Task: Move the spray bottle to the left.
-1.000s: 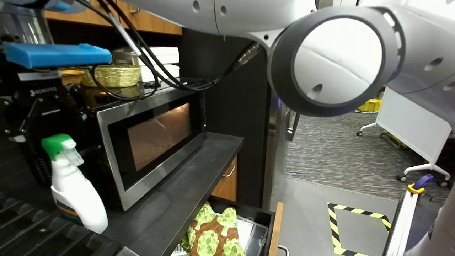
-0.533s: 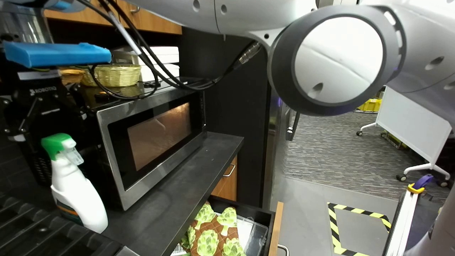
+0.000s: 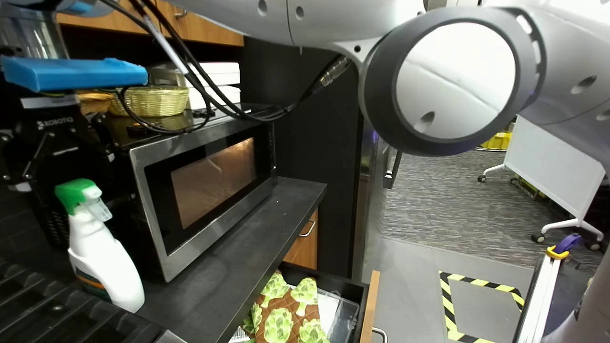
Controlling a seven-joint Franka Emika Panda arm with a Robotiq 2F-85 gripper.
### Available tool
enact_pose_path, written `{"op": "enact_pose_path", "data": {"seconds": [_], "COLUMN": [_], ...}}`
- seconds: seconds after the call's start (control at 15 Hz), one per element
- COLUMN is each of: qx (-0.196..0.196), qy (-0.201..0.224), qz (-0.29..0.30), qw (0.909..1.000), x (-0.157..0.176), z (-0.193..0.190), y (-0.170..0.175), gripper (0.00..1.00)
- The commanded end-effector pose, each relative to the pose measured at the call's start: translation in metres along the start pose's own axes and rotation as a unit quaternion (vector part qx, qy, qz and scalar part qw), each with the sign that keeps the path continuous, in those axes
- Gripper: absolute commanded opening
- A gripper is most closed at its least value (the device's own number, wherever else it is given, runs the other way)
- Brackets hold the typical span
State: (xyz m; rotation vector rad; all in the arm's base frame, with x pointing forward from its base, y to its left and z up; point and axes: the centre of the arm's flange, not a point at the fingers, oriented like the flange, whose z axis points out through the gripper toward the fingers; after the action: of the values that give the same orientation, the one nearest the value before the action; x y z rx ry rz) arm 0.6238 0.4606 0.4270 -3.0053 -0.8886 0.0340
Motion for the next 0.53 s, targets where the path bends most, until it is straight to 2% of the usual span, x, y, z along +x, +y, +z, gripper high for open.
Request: {"op": "enact_pose_path", "data": {"seconds": [0.0,0.47], "qx": [-0.001,-0.005], "qy": [-0.007,-0.022], "qz": [-0.013,-0.031], "qw": [0.9999,0.9993], "x": [0.009,0.012], "z": [0.005,0.016], "y": [-0.008,-0.01], "gripper": [1.0,1.0]}}
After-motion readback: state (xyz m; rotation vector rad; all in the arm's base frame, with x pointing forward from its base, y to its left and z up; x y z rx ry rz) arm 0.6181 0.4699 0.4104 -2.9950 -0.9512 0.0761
